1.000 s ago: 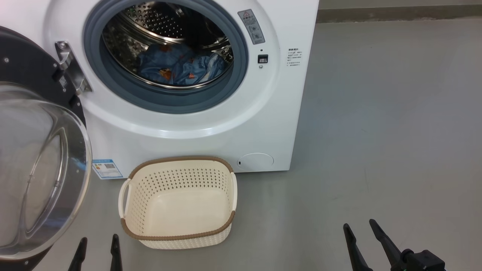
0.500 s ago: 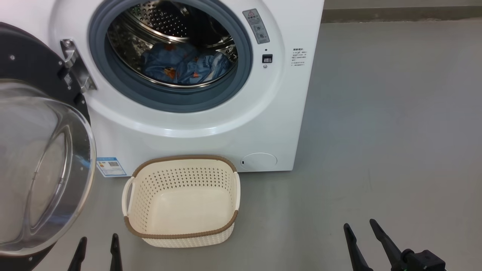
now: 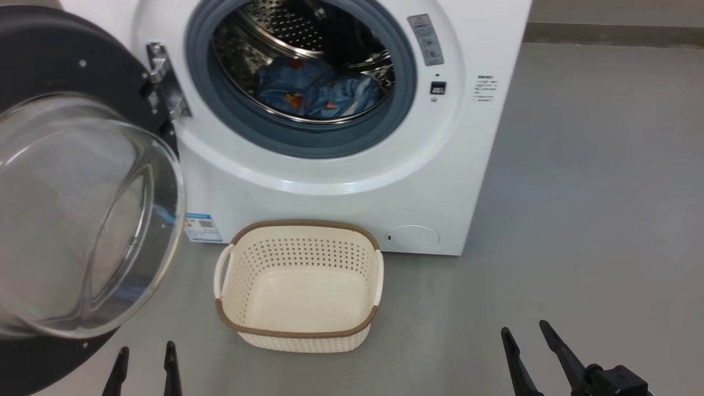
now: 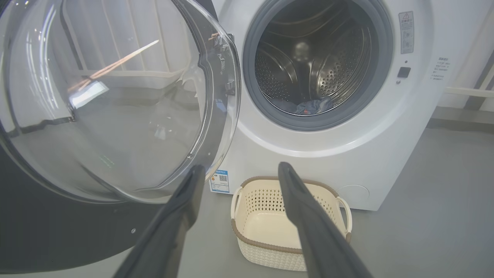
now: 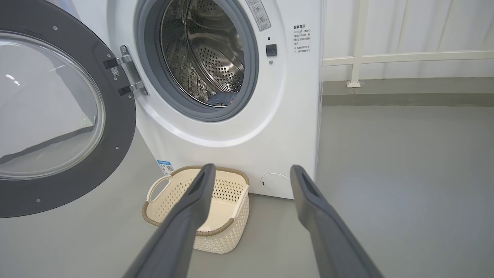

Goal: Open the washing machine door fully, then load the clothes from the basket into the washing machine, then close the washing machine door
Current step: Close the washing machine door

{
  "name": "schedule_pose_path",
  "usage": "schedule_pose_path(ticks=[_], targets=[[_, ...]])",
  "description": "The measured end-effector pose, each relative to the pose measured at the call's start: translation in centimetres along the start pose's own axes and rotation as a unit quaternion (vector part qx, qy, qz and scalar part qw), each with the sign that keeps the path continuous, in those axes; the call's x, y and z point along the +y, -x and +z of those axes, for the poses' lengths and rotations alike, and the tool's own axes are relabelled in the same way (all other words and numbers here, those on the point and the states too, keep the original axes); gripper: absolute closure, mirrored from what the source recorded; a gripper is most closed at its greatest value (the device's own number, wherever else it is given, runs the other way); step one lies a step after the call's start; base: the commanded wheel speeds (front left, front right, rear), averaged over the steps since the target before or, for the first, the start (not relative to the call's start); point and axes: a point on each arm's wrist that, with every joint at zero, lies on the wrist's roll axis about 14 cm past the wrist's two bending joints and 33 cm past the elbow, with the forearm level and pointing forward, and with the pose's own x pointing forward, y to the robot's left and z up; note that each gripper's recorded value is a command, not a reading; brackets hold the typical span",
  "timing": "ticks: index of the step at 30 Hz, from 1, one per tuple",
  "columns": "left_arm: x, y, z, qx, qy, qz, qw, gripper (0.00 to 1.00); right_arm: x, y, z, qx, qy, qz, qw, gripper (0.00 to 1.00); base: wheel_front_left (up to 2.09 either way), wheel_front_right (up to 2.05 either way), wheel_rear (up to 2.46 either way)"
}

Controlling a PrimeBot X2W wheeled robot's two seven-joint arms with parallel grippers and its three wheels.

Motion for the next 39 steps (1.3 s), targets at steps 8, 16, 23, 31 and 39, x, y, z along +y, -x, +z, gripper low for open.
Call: schedule_pose_path(ticks=[8, 16, 23, 31, 39], targets=[[2.6, 1.5, 0.6, -0.009, -0.002, 0.046, 0.999, 0.0, 2.5, -1.5, -0.5, 0.008, -0.002, 0.043, 0.999, 0.0, 0.0, 0.0, 0.0], [5.4, 3.6, 1.0, -0.014, -0.003, 0.099, 0.995, 0.0, 5.3, -3.0, -1.1, 0.017, -0.004, 0.09, 0.996, 0.0, 0.0, 0.0, 0.0], [7.4, 5.3, 1.2, -0.016, -0.005, 0.136, 0.991, 0.0, 7.6, -3.9, -1.6, 0.024, -0.006, 0.127, 0.992, 0.0, 0.0, 0.0, 0.0], [9.0, 6.9, 1.4, -0.02, 0.002, 0.169, 0.985, 0.0, 9.5, -4.4, -2.0, 0.03, -0.006, 0.156, 0.987, 0.0, 0.0, 0.0, 0.0], [9.7, 8.1, 1.1, -0.015, 0.002, 0.187, 0.982, 0.0, 10.5, -4.6, -2.3, 0.034, -0.005, 0.172, 0.985, 0.0, 0.0, 0.0, 0.0]])
